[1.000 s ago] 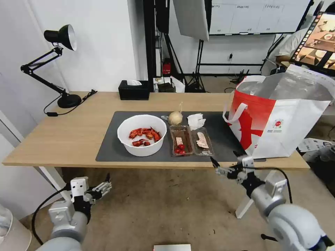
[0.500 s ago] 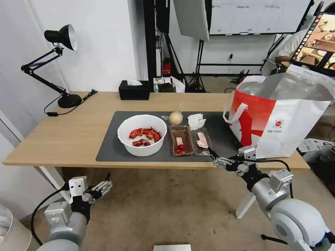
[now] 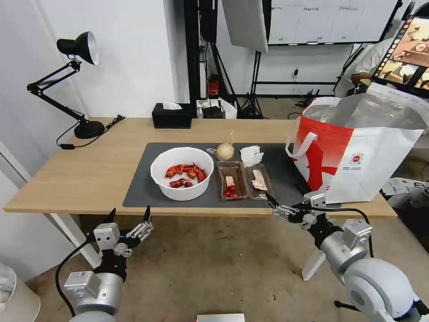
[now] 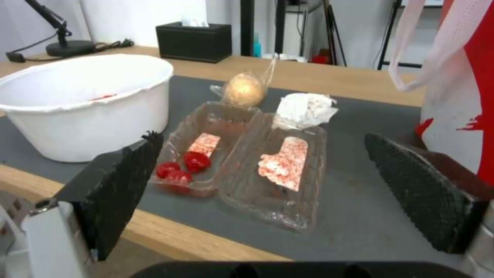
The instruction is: Pick up the trash from the table and place it into the takeout bag.
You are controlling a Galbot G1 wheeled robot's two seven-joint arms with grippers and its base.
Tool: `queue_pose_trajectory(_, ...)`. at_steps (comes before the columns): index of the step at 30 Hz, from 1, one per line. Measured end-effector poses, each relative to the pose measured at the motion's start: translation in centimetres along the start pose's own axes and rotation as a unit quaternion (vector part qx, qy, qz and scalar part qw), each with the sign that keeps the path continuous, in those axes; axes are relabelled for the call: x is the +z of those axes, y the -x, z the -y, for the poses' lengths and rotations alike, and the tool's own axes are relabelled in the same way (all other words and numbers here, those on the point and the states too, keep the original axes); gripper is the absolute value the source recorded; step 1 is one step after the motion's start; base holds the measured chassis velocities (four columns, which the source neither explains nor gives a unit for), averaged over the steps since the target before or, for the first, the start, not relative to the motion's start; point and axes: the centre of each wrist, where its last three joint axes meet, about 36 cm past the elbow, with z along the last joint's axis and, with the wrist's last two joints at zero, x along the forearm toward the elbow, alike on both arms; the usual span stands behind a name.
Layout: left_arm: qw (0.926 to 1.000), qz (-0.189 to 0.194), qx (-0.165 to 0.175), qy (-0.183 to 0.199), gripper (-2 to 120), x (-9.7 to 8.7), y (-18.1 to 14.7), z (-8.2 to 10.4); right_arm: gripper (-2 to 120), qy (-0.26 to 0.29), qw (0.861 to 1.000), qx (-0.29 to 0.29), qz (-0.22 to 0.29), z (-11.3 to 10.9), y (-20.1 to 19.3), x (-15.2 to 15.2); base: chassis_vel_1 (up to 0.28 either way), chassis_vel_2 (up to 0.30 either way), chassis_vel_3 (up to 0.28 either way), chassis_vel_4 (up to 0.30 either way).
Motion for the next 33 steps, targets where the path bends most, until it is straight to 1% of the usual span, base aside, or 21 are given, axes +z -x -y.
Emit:
queue_pose_trajectory(31,1.0000,-0.004,0.002,0.007,100,0.27,-0.02,-0.08,100,0.005,1.000,0.000,-0.002,-0.25,0.20,0.49,0.000,0.000,0.000,0.000)
queue_pose_trajectory(33,0.9999,-0.004,0.002,0.012,100,0.30,-0.01,-0.11,100,0.006,1.000,-0.001,-0.002,-0.31,0.20,0.51,0.000,0.000,0.000,0.000)
